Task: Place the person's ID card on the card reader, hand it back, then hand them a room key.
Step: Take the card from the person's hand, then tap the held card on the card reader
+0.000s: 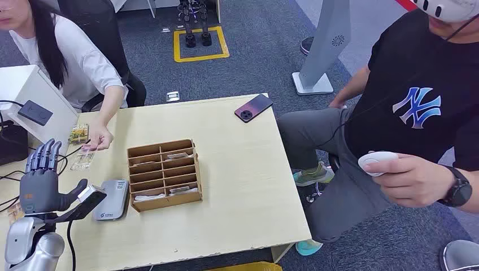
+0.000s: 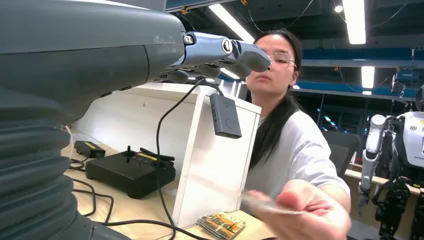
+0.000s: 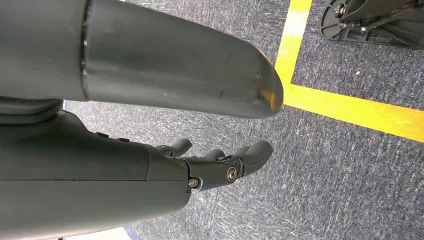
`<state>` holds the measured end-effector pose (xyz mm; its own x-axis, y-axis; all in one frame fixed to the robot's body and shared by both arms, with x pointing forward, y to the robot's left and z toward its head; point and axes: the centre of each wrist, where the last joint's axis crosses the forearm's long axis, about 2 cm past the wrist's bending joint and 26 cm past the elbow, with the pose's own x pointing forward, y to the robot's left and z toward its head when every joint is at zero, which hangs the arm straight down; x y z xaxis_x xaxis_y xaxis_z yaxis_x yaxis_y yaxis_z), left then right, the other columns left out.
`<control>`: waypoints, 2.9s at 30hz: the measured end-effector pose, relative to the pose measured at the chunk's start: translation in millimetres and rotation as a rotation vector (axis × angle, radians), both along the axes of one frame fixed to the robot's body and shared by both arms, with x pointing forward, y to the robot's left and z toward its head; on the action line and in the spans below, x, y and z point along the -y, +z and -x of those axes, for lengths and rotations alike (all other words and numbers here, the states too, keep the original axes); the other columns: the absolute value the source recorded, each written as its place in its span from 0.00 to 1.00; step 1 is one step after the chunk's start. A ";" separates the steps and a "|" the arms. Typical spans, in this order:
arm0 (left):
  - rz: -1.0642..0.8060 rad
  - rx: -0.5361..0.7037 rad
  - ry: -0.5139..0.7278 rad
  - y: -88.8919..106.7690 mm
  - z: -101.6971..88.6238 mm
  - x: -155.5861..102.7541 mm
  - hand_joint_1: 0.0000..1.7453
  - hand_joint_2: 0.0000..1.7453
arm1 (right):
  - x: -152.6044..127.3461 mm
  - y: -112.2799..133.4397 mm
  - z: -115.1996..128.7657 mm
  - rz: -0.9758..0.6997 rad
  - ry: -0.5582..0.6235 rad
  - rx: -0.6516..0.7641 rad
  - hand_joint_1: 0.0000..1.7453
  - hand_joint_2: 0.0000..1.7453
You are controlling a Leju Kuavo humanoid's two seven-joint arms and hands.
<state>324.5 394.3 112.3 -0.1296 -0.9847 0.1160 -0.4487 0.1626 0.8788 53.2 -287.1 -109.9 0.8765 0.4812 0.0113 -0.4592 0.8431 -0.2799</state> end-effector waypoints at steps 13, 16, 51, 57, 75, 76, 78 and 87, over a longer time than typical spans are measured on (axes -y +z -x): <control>0.002 -0.001 0.000 -0.5 0.6 0.0 0.41 1.00 | -1.7 0.0 0.0 -0.004 0.001 0.000 0.00 0.00; 0.004 -0.006 -0.001 -0.8 0.7 0.0 0.84 1.00 | -2.3 0.0 0.0 -0.004 0.006 0.000 0.00 0.00; 0.555 -0.261 -0.261 -6.0 8.7 6.5 1.00 1.00 | -2.8 0.0 0.9 -0.004 0.013 0.020 0.00 0.00; 0.620 -0.369 -0.290 -13.3 15.6 3.8 1.00 1.00 | -2.0 -0.1 1.4 -0.007 0.010 0.030 0.00 0.00; 0.655 -0.415 -0.271 -15.3 16.7 4.7 1.00 1.00 | -1.5 -0.1 1.7 -0.003 0.001 0.031 0.00 0.00; 0.655 -0.421 -0.262 -15.6 16.7 5.3 1.00 1.00 | -1.5 -0.1 1.7 -0.003 0.000 0.029 0.00 0.00; 0.652 -0.434 -0.229 -17.5 16.3 7.6 1.00 1.00 | -1.5 -0.1 1.7 -0.002 -0.002 0.025 0.00 0.00; 0.611 -0.434 -0.081 -30.4 5.4 23.6 1.00 1.00 | -2.6 0.0 0.6 0.004 0.004 0.017 0.00 0.00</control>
<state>319.2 370.6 81.9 -0.0175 -0.7178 0.6960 -0.0487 0.6959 0.7165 52.5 -284.5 -109.8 0.8742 0.4850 0.0242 -0.4580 0.8399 -0.2911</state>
